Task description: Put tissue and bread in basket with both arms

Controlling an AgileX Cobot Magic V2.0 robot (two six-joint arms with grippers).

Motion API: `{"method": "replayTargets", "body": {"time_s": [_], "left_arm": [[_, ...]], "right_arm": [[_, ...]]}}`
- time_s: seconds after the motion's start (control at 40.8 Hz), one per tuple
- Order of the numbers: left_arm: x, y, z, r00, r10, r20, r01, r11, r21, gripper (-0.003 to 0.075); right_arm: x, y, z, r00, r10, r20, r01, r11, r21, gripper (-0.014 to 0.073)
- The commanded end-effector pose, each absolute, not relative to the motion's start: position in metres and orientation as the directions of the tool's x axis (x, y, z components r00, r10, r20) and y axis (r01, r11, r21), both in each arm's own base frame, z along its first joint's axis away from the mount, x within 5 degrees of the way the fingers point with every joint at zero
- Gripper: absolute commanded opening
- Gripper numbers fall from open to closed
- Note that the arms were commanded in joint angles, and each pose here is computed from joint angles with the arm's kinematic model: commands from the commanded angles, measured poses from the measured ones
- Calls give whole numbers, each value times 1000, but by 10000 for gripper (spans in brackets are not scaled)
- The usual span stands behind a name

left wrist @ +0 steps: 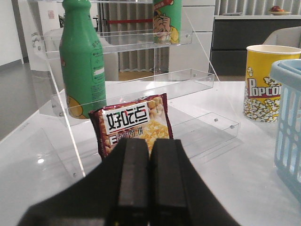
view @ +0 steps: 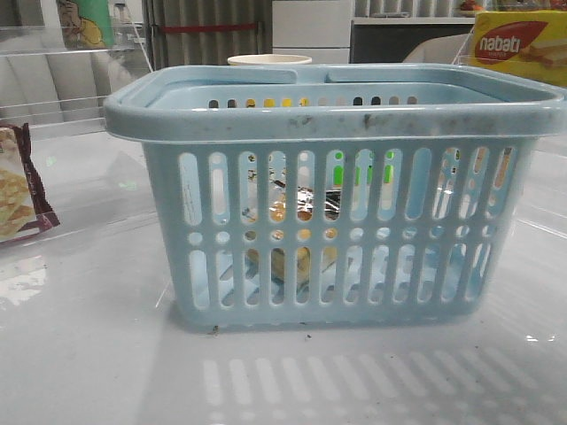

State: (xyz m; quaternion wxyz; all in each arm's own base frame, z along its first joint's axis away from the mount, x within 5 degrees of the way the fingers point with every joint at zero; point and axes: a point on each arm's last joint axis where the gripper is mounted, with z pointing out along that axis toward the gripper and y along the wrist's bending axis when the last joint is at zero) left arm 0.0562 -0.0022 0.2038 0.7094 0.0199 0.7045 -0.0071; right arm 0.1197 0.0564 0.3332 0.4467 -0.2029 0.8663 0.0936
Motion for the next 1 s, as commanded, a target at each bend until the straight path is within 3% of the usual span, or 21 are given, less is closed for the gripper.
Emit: {"method": "replayTargets", "body": {"time_s": [0.0,0.98], "left_arm": [[54,-3,215,131,4,-991,52,999,11,91],[54,-5,215,134,6,-991,84,996,18,91]], "right_arm": [[122,57,347,-438,-256,-862,-438,898,-44,57],[122,57,347,-438,-256,-862,-438,898,-44,57]]}}
